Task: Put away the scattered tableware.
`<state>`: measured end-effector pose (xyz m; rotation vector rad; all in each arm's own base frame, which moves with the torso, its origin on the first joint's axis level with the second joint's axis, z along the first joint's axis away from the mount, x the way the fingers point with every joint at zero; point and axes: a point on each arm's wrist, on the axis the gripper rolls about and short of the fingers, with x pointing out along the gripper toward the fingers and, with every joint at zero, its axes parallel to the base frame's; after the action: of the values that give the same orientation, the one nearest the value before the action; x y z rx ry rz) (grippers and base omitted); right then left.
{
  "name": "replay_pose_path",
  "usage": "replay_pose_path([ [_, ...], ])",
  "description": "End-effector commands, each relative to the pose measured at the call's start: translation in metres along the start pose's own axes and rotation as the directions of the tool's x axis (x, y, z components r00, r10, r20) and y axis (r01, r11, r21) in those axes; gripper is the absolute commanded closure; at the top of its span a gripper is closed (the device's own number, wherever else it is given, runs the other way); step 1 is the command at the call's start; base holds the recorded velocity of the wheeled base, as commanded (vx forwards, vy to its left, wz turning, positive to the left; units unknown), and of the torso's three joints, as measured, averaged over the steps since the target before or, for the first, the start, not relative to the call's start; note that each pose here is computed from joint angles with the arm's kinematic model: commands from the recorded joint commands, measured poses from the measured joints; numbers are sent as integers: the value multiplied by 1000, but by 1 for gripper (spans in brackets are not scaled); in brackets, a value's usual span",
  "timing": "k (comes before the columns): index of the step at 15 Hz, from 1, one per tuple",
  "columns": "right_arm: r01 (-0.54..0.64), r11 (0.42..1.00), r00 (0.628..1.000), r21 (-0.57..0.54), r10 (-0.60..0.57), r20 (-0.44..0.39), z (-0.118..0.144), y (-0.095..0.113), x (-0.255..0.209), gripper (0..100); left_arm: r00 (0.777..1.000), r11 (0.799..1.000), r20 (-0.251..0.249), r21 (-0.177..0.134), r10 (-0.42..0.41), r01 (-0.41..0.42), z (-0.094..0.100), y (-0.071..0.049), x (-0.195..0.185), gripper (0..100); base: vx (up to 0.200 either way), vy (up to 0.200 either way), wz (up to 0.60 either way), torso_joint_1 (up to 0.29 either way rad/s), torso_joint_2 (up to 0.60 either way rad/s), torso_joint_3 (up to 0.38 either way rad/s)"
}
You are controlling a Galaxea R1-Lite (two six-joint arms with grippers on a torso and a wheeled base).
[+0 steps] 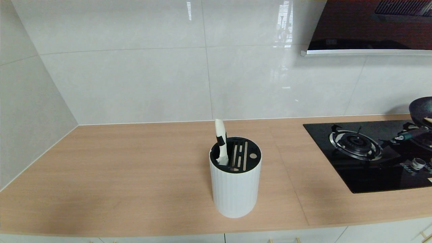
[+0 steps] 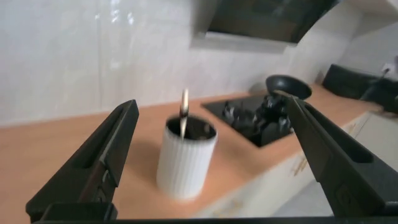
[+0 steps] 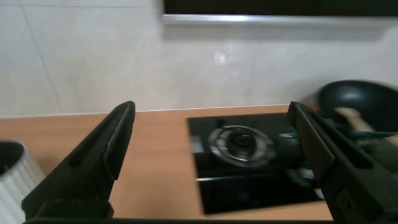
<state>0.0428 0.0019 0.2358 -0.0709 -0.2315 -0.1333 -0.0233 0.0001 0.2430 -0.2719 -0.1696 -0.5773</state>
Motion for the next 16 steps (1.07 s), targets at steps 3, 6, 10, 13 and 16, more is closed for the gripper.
replay_pose_path([
  [3, 157, 985, 981, -72, -147, 123, -15, -23, -95, 0, 983, 992, 161, 78, 87, -101, -24, -22, -56, 0, 0, 0, 0, 0, 0, 0],
  [6, 188, 980, 969, -67, -174, 174, -25, -22, -117, 0, 963, 969, 190, 118, 192, -217, -29, -19, -52, 0, 0, 0, 0, 0, 0, 0],
  [10, 213, 977, 974, -22, -210, 78, -60, -17, -110, 0, 950, 946, 162, 143, 268, -291, -67, -15, -50, 0, 0, 0, 0, 0, 0, 0],
  [13, 193, 981, 981, 11, -193, -18, -100, -13, -102, 0, 914, 888, 33, 224, 405, -401, -125, 18, -38, 0, 0, 0, 0, 0, 0, 0],
  [16, 99, 995, 994, 29, -97, -57, -123, -8, -98, 0, 812, 785, -77, 324, 579, -529, -159, 35, -39, 0, 0, 0, 0, 0, 0, 0],
])
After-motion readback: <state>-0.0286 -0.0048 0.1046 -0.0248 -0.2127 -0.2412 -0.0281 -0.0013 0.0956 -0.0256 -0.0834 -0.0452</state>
